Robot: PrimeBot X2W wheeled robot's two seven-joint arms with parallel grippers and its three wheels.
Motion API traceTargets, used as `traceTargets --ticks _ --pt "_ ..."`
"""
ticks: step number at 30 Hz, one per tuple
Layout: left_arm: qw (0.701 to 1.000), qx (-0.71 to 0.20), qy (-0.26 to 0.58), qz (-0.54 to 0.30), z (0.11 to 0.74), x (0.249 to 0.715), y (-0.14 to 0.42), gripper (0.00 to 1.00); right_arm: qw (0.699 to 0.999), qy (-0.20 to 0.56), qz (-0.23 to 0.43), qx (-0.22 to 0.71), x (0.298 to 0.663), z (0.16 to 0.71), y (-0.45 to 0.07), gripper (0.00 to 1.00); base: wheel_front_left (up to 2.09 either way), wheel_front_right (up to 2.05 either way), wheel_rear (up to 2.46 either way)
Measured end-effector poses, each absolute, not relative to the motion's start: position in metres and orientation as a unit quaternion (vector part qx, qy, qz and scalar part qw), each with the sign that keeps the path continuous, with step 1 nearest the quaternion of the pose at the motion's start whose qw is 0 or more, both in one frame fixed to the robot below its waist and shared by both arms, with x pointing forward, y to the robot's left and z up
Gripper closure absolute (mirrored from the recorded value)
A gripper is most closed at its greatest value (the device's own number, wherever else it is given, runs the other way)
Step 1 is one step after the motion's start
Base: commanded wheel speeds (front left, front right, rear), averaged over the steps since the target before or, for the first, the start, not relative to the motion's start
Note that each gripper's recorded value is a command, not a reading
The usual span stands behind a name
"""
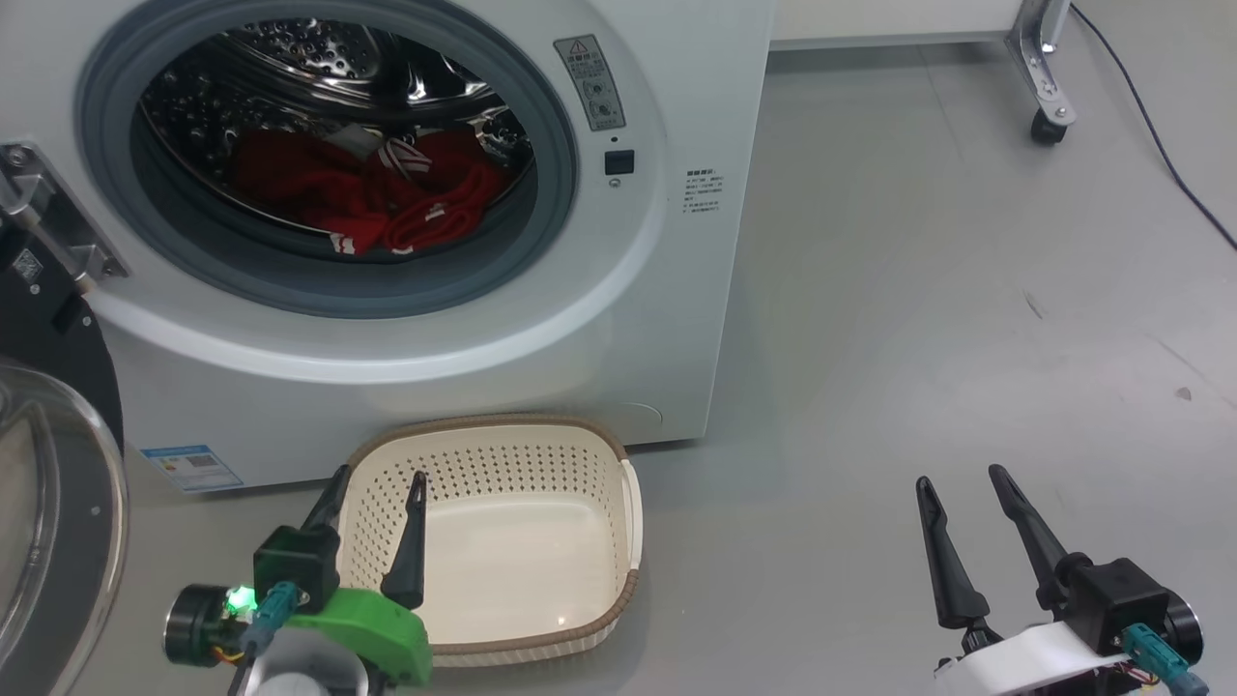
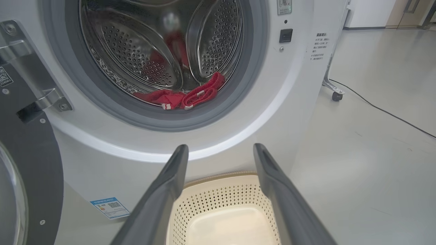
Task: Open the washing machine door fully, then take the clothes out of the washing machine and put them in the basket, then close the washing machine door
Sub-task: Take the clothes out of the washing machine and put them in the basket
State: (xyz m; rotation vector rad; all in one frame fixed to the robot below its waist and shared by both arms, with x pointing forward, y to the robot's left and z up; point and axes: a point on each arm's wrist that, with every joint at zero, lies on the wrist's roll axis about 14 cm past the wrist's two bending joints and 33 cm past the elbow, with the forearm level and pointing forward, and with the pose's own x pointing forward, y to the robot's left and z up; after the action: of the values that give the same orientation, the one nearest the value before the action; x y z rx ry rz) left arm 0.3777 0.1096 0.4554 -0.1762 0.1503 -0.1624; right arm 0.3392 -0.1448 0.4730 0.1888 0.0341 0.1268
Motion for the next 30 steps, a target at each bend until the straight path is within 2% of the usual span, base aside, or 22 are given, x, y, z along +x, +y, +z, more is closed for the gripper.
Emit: traceTargets --ticks 12,30 --pt "0.981 -0.100 0.122 -0.112 0.438 0.441 0.085 0.00 0.993 0.034 0.056 0.097 0.358 0.461 -0.150 0.00 0.00 0.00 0.00" --pt "0.968 -0.100 0.174 -0.148 0.418 0.576 0.069 0.00 0.991 0.078 0.011 0.108 0.386 0.425 -0.174 0.00 0.00 0.00 0.00"
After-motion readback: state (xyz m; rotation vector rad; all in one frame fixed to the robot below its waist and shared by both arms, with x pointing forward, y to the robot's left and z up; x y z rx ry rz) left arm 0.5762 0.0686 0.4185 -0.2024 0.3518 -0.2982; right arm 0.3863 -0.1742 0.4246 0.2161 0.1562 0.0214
